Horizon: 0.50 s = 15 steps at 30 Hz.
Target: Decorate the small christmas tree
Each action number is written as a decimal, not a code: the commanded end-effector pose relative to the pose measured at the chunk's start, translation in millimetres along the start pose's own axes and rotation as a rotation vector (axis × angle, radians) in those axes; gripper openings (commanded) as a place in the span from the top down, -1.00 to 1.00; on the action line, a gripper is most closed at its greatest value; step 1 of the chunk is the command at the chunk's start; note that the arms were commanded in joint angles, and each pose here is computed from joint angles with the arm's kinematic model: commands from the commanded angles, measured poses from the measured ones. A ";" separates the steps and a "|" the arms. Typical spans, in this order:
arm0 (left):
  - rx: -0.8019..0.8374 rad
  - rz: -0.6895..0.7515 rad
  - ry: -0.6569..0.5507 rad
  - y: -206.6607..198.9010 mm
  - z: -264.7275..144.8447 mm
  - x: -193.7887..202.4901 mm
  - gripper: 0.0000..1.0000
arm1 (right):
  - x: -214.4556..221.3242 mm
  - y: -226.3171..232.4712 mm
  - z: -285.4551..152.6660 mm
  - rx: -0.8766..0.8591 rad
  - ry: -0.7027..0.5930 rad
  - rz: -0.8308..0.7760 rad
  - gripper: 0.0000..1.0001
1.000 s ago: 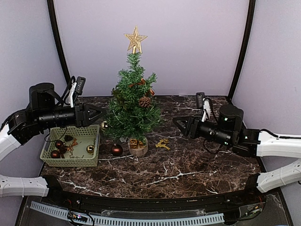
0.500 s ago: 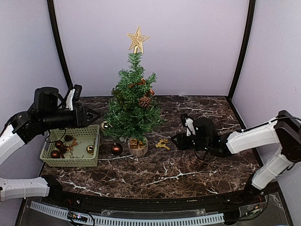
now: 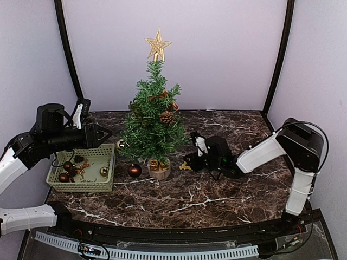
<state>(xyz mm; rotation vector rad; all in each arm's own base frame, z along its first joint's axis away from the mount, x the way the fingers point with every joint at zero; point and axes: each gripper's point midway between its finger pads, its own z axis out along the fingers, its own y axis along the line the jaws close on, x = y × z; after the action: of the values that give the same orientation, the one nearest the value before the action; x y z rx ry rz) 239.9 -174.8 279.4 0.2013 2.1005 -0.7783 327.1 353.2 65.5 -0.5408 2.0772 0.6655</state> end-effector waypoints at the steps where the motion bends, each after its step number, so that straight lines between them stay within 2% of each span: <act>1: -0.049 0.031 -0.059 9.8 -5.5 -7.5 -0.05 | -19.1 0.8 15.6 0.014 -0.067 -0.046 0.44; 12: -0.041 0.047 -0.053 9.0 -4.7 -5.2 -0.05 | -0.4 -1.4 43.0 0.049 -0.016 -0.095 0.52; 15: -0.038 0.045 -0.051 8.5 -4.7 -5.0 -0.05 | 2.8 -2.7 47.9 0.084 -0.004 -0.121 0.59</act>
<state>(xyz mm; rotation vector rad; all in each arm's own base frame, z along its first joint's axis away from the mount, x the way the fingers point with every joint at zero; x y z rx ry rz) 241.8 -166.4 278.3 0.1994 2.0804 -0.7163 348.6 371.7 32.9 -0.6012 2.0833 0.5609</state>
